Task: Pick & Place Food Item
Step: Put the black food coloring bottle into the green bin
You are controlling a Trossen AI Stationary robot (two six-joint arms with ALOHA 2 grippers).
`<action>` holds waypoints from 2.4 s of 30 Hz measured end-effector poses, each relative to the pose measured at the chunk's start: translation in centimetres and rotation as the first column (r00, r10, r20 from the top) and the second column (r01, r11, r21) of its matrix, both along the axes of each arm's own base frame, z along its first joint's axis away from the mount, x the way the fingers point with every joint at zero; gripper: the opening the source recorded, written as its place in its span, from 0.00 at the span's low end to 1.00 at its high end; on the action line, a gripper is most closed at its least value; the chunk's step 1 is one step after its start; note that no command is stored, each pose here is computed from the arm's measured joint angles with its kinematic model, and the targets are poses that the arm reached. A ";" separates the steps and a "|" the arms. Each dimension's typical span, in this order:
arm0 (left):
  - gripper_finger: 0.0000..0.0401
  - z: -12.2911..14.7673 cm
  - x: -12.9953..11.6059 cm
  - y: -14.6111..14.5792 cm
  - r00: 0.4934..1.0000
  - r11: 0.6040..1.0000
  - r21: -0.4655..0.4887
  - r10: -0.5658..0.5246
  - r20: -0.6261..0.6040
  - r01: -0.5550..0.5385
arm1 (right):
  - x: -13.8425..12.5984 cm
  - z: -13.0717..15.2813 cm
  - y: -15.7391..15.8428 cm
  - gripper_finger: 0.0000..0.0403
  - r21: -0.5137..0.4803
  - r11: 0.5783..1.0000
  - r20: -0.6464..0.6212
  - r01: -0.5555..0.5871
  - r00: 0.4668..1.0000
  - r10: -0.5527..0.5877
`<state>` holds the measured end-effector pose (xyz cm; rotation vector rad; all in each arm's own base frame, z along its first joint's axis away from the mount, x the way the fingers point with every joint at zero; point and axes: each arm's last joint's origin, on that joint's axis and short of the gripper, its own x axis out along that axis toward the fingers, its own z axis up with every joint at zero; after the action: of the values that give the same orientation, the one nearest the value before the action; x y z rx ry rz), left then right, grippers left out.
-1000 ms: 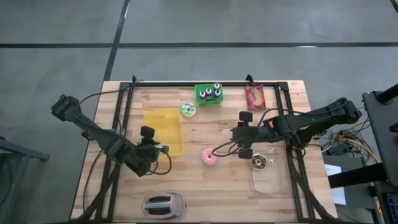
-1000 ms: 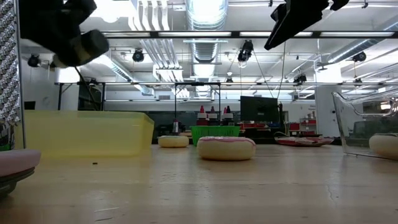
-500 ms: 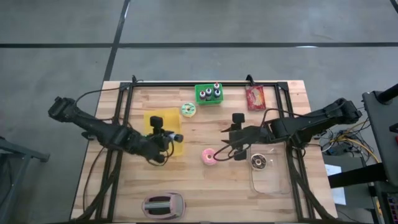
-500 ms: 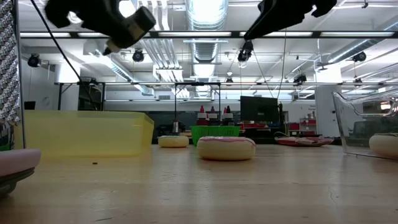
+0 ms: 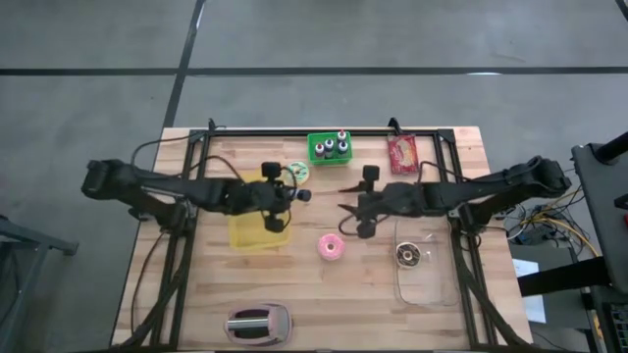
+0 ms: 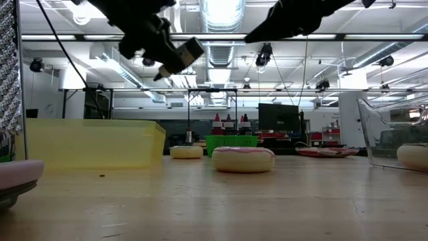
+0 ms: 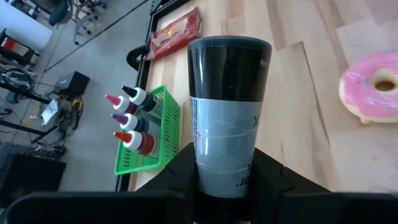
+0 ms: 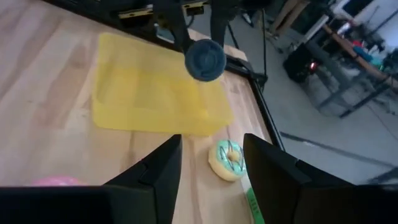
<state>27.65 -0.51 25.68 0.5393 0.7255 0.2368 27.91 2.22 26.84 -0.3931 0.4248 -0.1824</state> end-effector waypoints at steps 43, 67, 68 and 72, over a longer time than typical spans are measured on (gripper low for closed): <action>0.22 -1.9 4.1 5.8 0.994 0.996 -0.016 -0.084 0.073 0.085 | 6.3 -0.3 -5.5 0.64 0.094 0.995 -0.110 -0.028 0.993 0.038; 0.22 -2.1 4.0 6.0 0.994 0.996 -0.023 -0.083 0.065 0.085 | 6.8 0.3 -5.6 0.35 0.099 0.995 -0.209 0.011 0.978 0.010; 0.22 -2.1 4.0 6.0 0.994 0.996 -0.024 -0.084 0.065 0.086 | 6.8 0.3 -5.6 0.35 0.099 0.995 -0.208 0.011 0.978 0.010; 0.22 -2.1 4.0 6.0 0.994 0.996 -0.025 -0.086 0.066 0.088 | 6.8 0.3 -5.6 0.35 0.105 0.994 -0.206 0.014 0.979 0.008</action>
<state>31.65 5.49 23.56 0.5335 0.6400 0.1626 34.75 -3.39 27.14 -0.3078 0.6367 -0.1221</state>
